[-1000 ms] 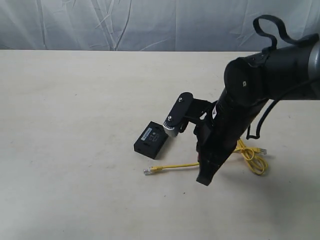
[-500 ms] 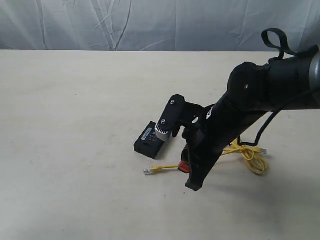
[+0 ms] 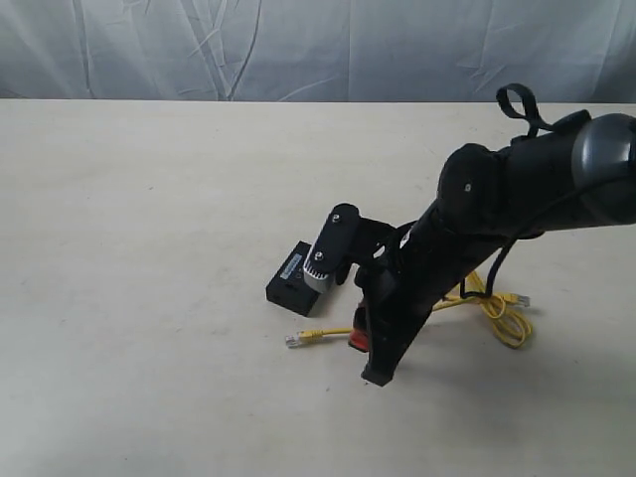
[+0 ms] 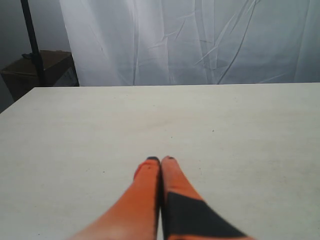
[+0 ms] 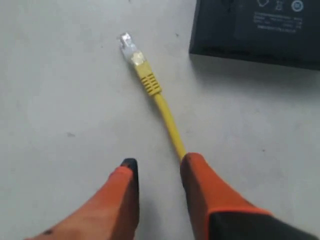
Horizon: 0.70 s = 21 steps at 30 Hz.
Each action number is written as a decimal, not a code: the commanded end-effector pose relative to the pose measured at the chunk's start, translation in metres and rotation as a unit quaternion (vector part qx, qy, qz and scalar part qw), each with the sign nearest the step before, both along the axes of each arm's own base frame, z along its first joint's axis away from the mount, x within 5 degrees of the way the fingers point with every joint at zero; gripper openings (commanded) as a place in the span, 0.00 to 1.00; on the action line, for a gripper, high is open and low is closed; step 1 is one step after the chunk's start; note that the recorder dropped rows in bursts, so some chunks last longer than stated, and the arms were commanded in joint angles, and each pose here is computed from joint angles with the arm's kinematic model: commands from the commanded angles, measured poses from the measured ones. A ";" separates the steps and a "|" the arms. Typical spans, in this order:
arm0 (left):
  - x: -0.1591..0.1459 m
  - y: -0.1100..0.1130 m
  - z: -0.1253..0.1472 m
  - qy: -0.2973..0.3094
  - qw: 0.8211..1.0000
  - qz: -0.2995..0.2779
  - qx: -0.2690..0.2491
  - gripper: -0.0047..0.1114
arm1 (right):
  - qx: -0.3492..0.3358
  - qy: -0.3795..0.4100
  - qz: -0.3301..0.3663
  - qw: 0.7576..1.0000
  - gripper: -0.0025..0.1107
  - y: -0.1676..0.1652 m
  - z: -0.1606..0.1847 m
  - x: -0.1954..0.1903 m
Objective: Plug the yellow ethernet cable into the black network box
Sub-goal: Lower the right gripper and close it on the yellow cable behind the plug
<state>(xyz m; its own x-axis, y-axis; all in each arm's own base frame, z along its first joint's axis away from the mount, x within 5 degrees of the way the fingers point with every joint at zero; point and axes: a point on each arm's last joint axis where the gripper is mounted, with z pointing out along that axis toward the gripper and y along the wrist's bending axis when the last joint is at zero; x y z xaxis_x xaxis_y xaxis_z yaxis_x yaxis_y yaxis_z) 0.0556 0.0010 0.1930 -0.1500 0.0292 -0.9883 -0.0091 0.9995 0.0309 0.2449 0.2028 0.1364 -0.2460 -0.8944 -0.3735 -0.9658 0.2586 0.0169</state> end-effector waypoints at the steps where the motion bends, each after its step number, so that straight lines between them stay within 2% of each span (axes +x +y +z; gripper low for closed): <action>1: 0.000 -0.001 -0.002 0.001 1.000 -0.005 0.000 0.04 | -0.006 -0.010 0.000 1.000 0.29 0.000 -0.009 0.003; 3: 0.000 -0.001 -0.002 0.001 1.000 -0.005 0.000 0.04 | -0.008 -0.007 0.000 1.000 0.23 0.000 -0.011 0.003; 7: 0.000 -0.001 -0.002 0.001 1.000 -0.005 0.000 0.04 | -0.023 0.006 0.011 1.000 0.02 -0.001 -0.019 0.002; 11: 0.000 -0.001 -0.002 0.001 1.000 -0.005 0.000 0.04 | -0.023 0.003 0.009 1.000 0.02 -0.001 -0.021 0.003; 15: 0.000 -0.001 -0.002 0.001 1.000 -0.005 0.000 0.04 | -0.014 -0.007 -0.020 1.000 0.02 0.000 -0.018 0.006; 21: 0.000 -0.001 -0.002 0.001 1.000 -0.005 0.000 0.04 | 0.014 -0.030 -0.048 0.998 0.02 -0.001 0.009 0.006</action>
<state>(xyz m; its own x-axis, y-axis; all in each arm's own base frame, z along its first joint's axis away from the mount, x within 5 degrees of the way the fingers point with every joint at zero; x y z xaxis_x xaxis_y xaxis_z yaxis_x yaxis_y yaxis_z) 0.0556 0.0010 0.1930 -0.1500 0.0292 -0.9883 -0.0091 0.9995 0.0309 0.2510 0.2032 0.1310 -0.3067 -0.8720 -0.3816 -0.9425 0.3341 -0.0058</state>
